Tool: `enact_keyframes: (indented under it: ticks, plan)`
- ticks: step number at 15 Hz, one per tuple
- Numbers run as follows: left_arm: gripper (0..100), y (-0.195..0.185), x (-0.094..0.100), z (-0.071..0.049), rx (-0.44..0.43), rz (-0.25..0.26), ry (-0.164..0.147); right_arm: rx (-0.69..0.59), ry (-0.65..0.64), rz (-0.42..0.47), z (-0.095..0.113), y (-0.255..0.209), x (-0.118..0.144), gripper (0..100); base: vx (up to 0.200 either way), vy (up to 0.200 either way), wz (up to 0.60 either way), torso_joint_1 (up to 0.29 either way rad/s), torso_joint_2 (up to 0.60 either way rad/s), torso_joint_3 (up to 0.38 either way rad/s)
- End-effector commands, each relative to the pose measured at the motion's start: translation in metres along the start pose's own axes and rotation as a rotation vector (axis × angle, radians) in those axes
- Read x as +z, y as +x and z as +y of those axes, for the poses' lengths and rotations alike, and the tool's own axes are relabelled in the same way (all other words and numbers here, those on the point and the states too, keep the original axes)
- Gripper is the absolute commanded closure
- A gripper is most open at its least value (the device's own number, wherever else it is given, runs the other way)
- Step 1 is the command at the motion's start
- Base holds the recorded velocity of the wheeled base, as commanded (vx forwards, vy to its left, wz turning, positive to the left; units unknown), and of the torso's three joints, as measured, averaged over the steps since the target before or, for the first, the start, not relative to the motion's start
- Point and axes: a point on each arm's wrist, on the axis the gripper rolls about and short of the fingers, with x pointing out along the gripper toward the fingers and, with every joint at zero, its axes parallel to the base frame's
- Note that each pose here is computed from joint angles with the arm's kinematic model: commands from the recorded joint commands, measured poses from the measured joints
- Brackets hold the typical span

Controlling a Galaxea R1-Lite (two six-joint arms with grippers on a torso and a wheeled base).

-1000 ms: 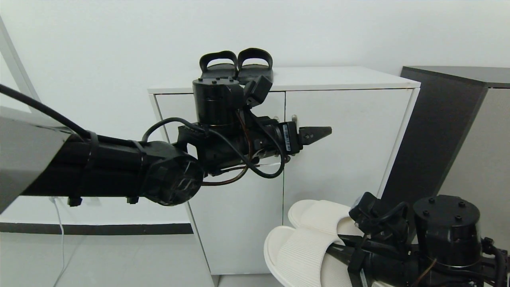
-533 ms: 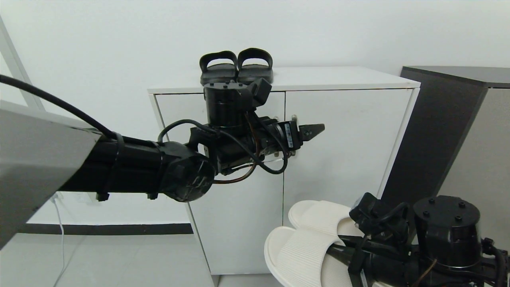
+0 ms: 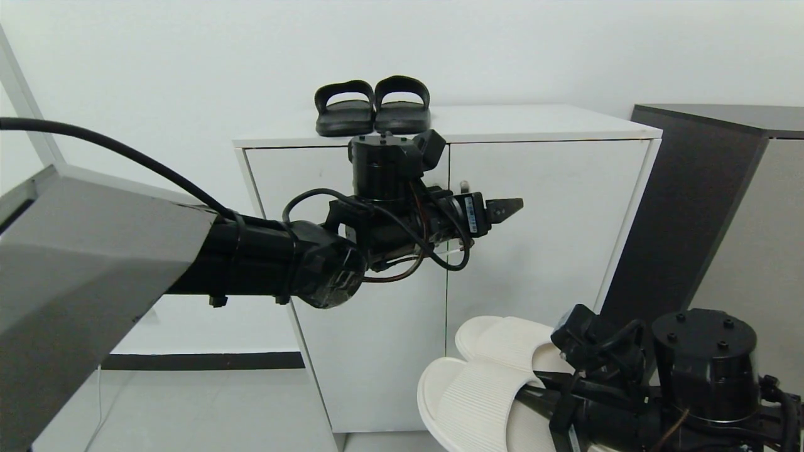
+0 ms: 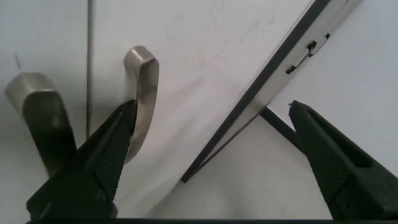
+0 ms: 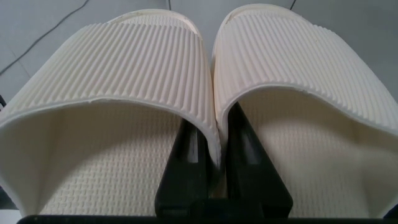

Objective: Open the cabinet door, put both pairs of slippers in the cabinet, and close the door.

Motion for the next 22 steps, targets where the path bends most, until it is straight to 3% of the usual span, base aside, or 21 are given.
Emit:
enact_keyframes:
  ticks: [1, 7, 17, 19, 22]
  plan:
    - [100, 0.001, -0.002, 0.001, 0.002, 0.003, -0.002, 0.003, -0.002, 0.002, 0.001, 0.0, -0.001, 100, 0.0, 0.0, 0.0, 0.0, 0.0, 0.0]
    - [100, -0.004, -0.007, 0.002, 0.012, 0.021, -0.008, 0.006, -0.002, 0.01, 0.001, -0.002, -0.003, 100, 0.0, 0.0, 0.0, 0.0, 0.0, 0.0]
    - [100, -0.082, -0.003, -0.026, -0.004, 0.058, -0.008, 0.043, -0.034, 0.017, 0.009, -0.011, -0.008, 100, 0.0, 0.0, 0.0, 0.0, 0.0, 0.0]
    - [100, -0.083, -0.002, -0.024, 0.001, 0.054, -0.01, 0.044, -0.037, 0.019, 0.009, -0.011, -0.009, 100, 0.0, 0.0, 0.0, 0.0, 0.0, 0.0]
    - [100, -0.074, 0.003, -0.003, 0.007, 0.046, -0.016, 0.043, -0.051, 0.025, 0.009, -0.011, -0.01, 100, 0.0, 0.0, 0.0, 0.0, 0.0, 0.0]
